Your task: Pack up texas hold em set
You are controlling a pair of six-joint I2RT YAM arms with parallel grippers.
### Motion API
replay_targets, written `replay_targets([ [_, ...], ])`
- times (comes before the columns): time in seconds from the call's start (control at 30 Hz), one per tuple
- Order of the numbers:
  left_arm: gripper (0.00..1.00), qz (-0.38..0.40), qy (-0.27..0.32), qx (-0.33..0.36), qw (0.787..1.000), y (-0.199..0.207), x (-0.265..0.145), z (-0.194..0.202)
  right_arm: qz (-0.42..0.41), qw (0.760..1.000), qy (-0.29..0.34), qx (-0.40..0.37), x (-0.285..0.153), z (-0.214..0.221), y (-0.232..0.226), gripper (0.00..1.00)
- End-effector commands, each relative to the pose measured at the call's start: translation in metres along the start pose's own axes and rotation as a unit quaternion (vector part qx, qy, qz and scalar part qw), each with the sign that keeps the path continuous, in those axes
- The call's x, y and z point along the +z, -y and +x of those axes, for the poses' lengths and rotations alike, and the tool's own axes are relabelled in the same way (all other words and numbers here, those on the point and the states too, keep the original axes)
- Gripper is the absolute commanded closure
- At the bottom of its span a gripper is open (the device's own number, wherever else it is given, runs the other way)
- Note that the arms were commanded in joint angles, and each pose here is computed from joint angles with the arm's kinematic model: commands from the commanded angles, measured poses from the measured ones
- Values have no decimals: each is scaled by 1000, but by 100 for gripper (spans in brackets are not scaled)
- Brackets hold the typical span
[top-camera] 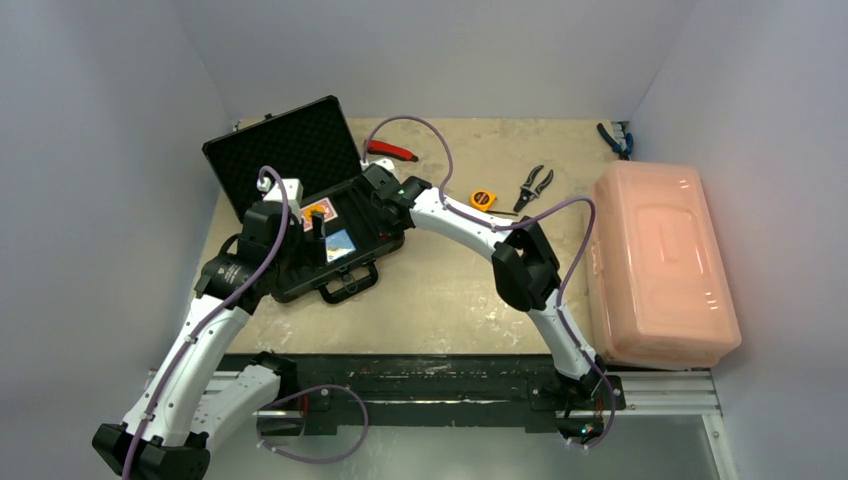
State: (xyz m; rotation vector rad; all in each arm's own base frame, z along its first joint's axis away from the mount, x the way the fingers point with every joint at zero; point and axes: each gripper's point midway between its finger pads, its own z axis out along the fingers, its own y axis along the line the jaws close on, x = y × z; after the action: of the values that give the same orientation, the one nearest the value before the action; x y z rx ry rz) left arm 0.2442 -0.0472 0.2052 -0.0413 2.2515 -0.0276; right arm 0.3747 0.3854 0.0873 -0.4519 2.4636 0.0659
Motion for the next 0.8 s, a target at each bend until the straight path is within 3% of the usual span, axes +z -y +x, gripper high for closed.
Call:
replay_targets([
  [0.0,12,-1,18,5,1000,-2,-4,-11,13,1000,-1,-9,8,3,4,100],
  [0.77,12,-2,19,4,1000,-3,-4,-12,6,1000,-14,-22,20,4,-3,100],
])
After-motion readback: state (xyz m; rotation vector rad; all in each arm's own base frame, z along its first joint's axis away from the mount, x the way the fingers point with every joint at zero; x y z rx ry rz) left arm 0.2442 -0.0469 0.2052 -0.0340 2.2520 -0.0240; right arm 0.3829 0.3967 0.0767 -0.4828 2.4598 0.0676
